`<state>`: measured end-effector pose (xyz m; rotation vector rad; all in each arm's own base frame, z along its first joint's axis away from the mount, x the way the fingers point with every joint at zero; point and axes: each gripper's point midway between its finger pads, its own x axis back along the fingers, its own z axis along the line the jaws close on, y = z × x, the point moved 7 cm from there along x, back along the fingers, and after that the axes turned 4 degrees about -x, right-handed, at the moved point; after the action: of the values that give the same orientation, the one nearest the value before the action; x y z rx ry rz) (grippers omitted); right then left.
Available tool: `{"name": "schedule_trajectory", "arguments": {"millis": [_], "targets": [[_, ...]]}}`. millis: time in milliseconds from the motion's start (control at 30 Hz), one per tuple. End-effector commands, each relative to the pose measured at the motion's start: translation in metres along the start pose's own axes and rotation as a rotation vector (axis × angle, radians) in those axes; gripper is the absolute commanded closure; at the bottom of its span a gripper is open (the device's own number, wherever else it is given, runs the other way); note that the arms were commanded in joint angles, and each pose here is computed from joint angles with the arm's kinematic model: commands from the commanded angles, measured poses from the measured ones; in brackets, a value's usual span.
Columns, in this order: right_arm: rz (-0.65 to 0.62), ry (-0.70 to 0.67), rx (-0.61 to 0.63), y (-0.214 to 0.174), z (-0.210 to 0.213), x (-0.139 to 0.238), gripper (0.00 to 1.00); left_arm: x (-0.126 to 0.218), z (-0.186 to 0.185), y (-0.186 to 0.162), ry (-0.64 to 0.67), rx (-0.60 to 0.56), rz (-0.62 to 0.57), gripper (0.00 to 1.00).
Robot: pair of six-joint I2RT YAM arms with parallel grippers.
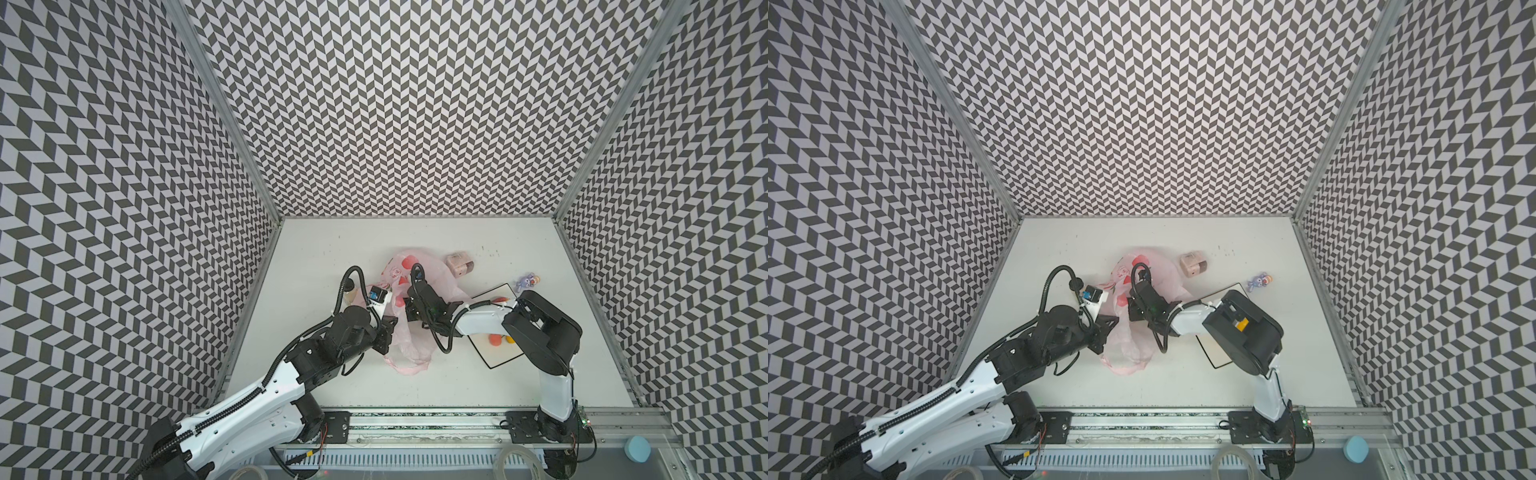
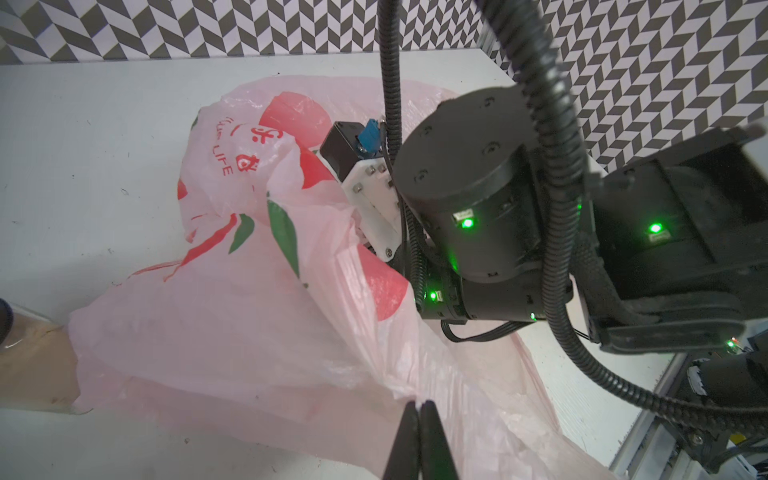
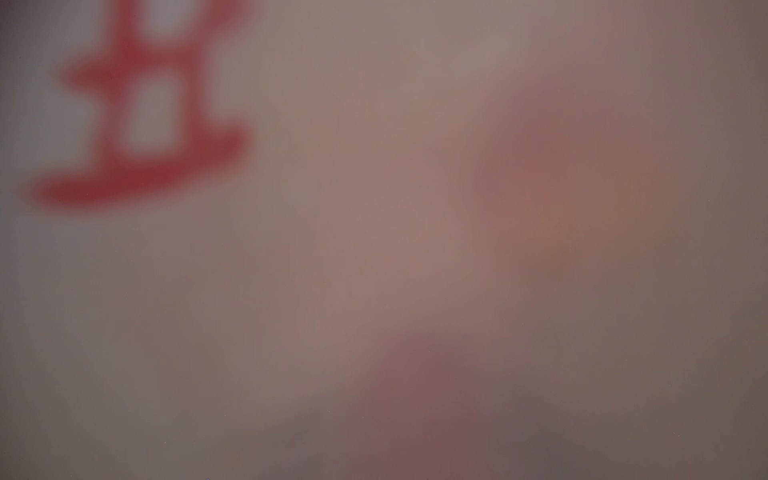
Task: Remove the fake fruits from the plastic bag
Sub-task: 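Grasp the red strawberry inside the bag with the right gripper, then lift the red strawberry out of the bag toward the white plate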
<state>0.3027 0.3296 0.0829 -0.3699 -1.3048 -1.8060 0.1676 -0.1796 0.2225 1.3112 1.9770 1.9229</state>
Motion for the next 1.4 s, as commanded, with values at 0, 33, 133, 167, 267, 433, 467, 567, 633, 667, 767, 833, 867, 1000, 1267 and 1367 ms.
{"name": "schedule_trajectory", "arguments": {"millis": [0, 33, 133, 167, 267, 433, 467, 567, 633, 667, 767, 833, 867, 1000, 1267, 1367], "targets": [[-0.020, -0.052, 0.044, 0.002, -0.001, 0.000, 0.41, 0.001, 0.005, 0.005, 0.040, 0.037, -0.044, 1.00], [-0.019, -0.067, 0.050, 0.001, -0.003, -0.001, 0.46, 0.000, 0.005, 0.004, 0.044, 0.039, -0.043, 1.00], [-0.015, -0.076, 0.078, -0.001, 0.000, -0.001, 0.59, 0.000, 0.007, 0.004, 0.057, 0.050, -0.045, 1.00], [-0.017, -0.072, 0.081, -0.001, 0.001, 0.000, 0.63, 0.000, 0.009, 0.003, 0.063, 0.054, -0.045, 1.00], [-0.019, -0.053, 0.087, 0.001, 0.005, 0.007, 0.74, -0.001, 0.011, 0.003, 0.077, 0.057, -0.049, 1.00], [-0.025, 0.002, 0.091, 0.009, 0.015, 0.024, 0.81, -0.001, 0.014, 0.001, 0.080, 0.106, -0.066, 1.00], [-0.028, 0.014, 0.091, 0.011, 0.016, 0.029, 0.82, -0.001, 0.015, 0.001, 0.084, 0.115, -0.069, 1.00], [-0.025, 0.047, 0.100, 0.013, 0.021, 0.045, 0.82, -0.003, 0.017, -0.001, 0.097, 0.140, -0.074, 1.00], [-0.013, 0.070, 0.113, 0.012, 0.022, 0.057, 0.82, -0.004, 0.019, -0.003, 0.114, 0.157, -0.075, 1.00], [-0.004, 0.080, 0.119, 0.011, 0.022, 0.062, 0.82, -0.005, 0.020, -0.003, 0.119, 0.169, -0.079, 1.00], [0.022, 0.113, 0.143, 0.008, 0.021, 0.080, 0.82, -0.007, 0.021, -0.005, 0.129, 0.190, -0.088, 1.00], [0.044, 0.141, 0.162, 0.004, 0.020, 0.091, 0.82, -0.007, 0.023, -0.005, 0.138, 0.200, -0.096, 1.00], [0.054, 0.158, 0.167, 0.002, 0.019, 0.097, 0.82, -0.008, 0.023, -0.005, 0.144, 0.204, -0.099, 1.00], [0.083, 0.254, 0.200, 0.000, 0.024, 0.124, 0.82, -0.009, 0.026, -0.005, 0.162, 0.219, -0.109, 1.00], [0.109, 0.410, 0.269, 0.000, 0.031, 0.175, 0.81, -0.011, 0.029, -0.006, 0.184, 0.228, -0.111, 1.00], [0.090, 0.428, 0.276, 0.005, 0.032, 0.196, 0.81, -0.011, 0.029, -0.007, 0.190, 0.233, -0.113, 1.00]]}}
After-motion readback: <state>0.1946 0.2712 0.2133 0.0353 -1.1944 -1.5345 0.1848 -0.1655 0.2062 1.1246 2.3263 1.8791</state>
